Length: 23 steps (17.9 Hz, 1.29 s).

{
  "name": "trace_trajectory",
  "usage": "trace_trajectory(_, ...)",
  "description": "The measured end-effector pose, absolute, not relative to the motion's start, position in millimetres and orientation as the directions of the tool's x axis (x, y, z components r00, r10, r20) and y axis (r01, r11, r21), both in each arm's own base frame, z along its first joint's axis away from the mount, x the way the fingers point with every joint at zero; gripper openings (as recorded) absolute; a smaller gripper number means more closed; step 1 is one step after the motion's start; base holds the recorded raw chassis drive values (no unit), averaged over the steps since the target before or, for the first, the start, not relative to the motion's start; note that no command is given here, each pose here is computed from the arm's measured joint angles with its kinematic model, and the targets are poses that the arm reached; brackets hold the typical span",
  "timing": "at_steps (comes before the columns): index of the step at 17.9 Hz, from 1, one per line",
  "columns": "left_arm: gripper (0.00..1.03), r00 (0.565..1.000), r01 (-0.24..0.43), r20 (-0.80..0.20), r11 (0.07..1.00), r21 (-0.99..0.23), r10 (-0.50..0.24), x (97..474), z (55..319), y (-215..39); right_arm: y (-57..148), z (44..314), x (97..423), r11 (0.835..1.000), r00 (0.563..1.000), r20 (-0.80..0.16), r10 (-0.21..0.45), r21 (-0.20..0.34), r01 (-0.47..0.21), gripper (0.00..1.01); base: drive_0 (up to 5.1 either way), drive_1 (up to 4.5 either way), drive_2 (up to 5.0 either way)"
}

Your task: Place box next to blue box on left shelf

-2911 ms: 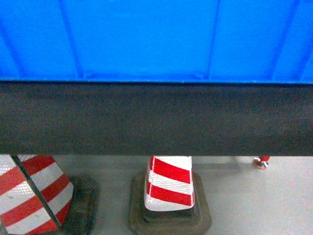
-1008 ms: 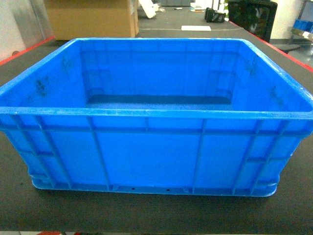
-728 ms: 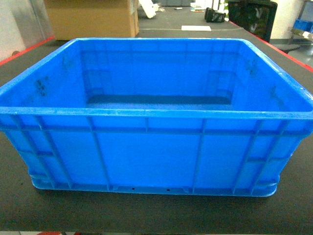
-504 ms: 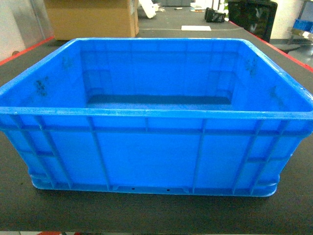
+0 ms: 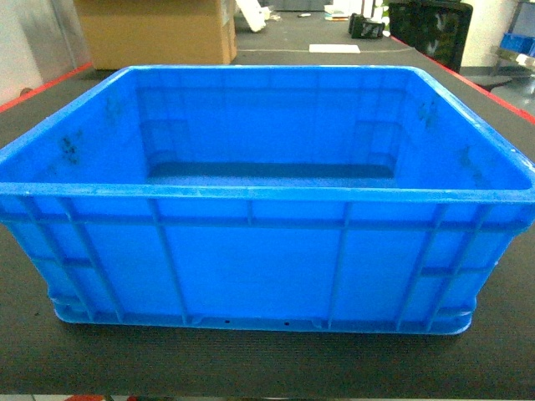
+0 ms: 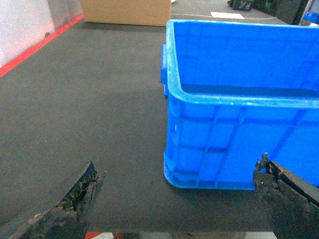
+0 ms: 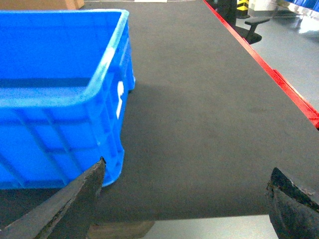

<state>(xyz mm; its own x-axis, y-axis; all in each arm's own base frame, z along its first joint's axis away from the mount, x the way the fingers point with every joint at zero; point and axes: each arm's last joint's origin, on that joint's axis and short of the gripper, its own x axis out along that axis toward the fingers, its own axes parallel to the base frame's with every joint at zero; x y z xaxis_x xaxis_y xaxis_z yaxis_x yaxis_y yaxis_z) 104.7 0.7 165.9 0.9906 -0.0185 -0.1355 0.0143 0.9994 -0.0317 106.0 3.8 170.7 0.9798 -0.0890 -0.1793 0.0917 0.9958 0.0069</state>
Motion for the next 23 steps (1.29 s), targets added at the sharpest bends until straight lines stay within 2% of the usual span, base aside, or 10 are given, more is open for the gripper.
trace_trajectory(3,0.98,0.998,0.060,-0.004,0.998,-0.009,-0.060,146,233,0,8,253,153,0.998,0.996,-0.092,-0.016,0.063,0.022,0.98,0.0,0.00,0.0)
trace_trajectory(4,0.98,0.998,0.068,0.015,0.998,0.017,-0.069,174,256,-3,12,273,179,0.997,0.991,-0.129,0.036,0.075,-0.026,0.98,0.0,0.00,0.0)
trace_trajectory(5,0.98,0.997,0.071,-0.043,0.997,0.017,-0.070,207,270,-5,15,283,209,0.994,0.973,-0.217,0.080,0.095,-0.060,0.98,0.0,0.00,0.0)
trace_trajectory(7,0.98,0.975,0.060,-0.217,0.998,0.029,-0.052,273,270,-12,30,291,267,0.986,0.921,-0.361,0.146,0.132,-0.105,0.98,0.0,0.00,0.0)
trace_trajectory(8,0.98,0.949,0.057,-0.311,0.998,0.031,-0.045,304,264,-15,40,292,289,0.982,0.888,-0.423,0.179,0.139,-0.131,0.98,0.0,0.00,0.0)
trace_trajectory(10,0.98,0.916,0.062,-0.399,0.997,0.037,-0.042,346,257,-22,54,283,330,0.982,0.826,-0.533,0.181,0.149,-0.119,0.98,0.0,0.00,0.0)
trace_trajectory(14,0.98,0.810,0.053,-0.585,0.998,0.018,-0.033,374,242,-25,53,226,360,0.988,0.700,-0.702,0.131,0.154,-0.031,0.98,0.0,0.00,0.0)
trace_trajectory(17,0.98,0.785,0.066,-0.618,0.998,0.018,-0.041,374,235,-25,54,224,361,0.985,0.701,-0.699,0.144,0.167,-0.036,0.98,0.0,0.00,0.0)
trace_trajectory(21,0.98,0.704,0.076,-0.709,0.997,0.009,-0.047,374,212,-23,56,204,364,0.988,0.664,-0.736,0.130,0.155,-0.022,0.98,0.0,0.00,0.0)
trace_trajectory(23,0.98,0.692,0.080,-0.721,0.997,0.018,-0.043,374,207,-23,56,204,365,0.988,0.669,-0.732,0.125,0.151,-0.020,0.98,0.0,0.00,0.0)
